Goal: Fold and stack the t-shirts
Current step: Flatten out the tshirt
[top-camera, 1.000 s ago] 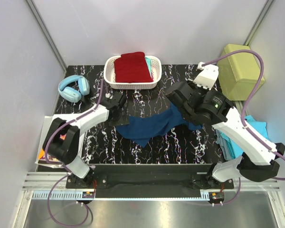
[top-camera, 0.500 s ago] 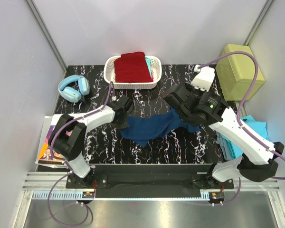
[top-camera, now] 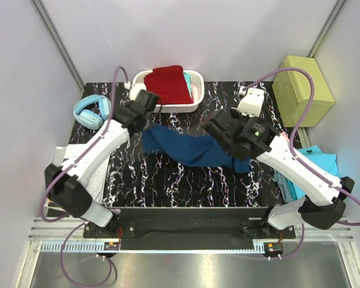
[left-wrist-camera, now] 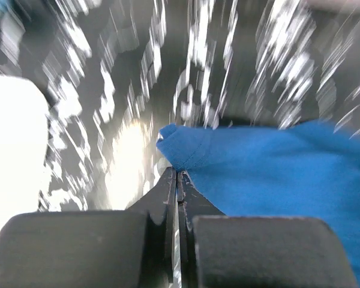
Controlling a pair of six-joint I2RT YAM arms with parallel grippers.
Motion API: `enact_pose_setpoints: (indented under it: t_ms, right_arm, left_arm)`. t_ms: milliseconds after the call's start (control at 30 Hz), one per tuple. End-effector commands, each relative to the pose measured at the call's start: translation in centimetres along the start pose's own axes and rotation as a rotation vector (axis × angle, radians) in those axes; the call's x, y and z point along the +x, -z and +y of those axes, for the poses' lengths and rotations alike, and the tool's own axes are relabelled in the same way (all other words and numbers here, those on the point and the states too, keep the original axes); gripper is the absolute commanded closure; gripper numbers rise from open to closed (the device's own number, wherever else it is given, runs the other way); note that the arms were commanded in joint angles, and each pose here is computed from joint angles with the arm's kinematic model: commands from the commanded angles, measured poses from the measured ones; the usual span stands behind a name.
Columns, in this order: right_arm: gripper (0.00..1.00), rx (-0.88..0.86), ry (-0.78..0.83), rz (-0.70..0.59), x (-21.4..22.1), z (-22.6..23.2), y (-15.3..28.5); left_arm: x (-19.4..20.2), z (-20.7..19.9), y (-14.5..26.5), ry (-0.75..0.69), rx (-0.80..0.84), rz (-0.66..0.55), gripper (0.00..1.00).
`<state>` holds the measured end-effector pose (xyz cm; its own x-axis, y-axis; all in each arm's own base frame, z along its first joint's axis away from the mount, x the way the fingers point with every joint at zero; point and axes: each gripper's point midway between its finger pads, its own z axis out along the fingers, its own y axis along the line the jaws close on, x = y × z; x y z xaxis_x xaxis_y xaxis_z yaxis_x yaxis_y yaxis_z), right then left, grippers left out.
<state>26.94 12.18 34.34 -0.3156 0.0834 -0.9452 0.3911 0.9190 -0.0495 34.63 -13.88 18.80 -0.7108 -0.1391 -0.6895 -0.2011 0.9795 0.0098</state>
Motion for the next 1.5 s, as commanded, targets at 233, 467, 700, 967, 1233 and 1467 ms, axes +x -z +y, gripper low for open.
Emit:
enact_pose_setpoints:
  t_ms: [233, 467, 700, 967, 1233, 1467]
  right_arm:
    - [1.0, 0.126, 0.215, 0.047, 1.7, -4.6, -1.4]
    - [1.0, 0.132, 0.212, 0.073, 2.4, -5.2, -2.6]
    - [1.0, 0.196, 0.174, 0.031, 0.0, -9.2, -3.5]
    - [1.0, 0.212, 0.169, 0.073, 1.4, -10.2, -5.4]
    - [1.0, 0.187, 0.172, 0.145, 4.7, -10.0, -6.0]
    - [1.0, 0.169, 0.21, 0.165, 5.8, -7.4, -7.9]
  left_arm:
    - [-9.5, 12.8, 7.9, 0.2, -0.323, -0.334, 1.0]
    - [-7.0, 14.8, 4.8, 0.256, -0.346, -0.23, 1.0]
    - [-7.7, 17.1, 5.9, 0.314, -0.378, -0.262, 1.0]
    - [-5.4, 16.1, 3.2, 0.298, -0.359, -0.176, 1.0]
    - [0.2, 15.5, 0.3, 0.273, -0.338, -0.028, 1.0]
    - [-0.2, 13.7, -1.3, 0.24, -0.274, 0.008, 1.0]
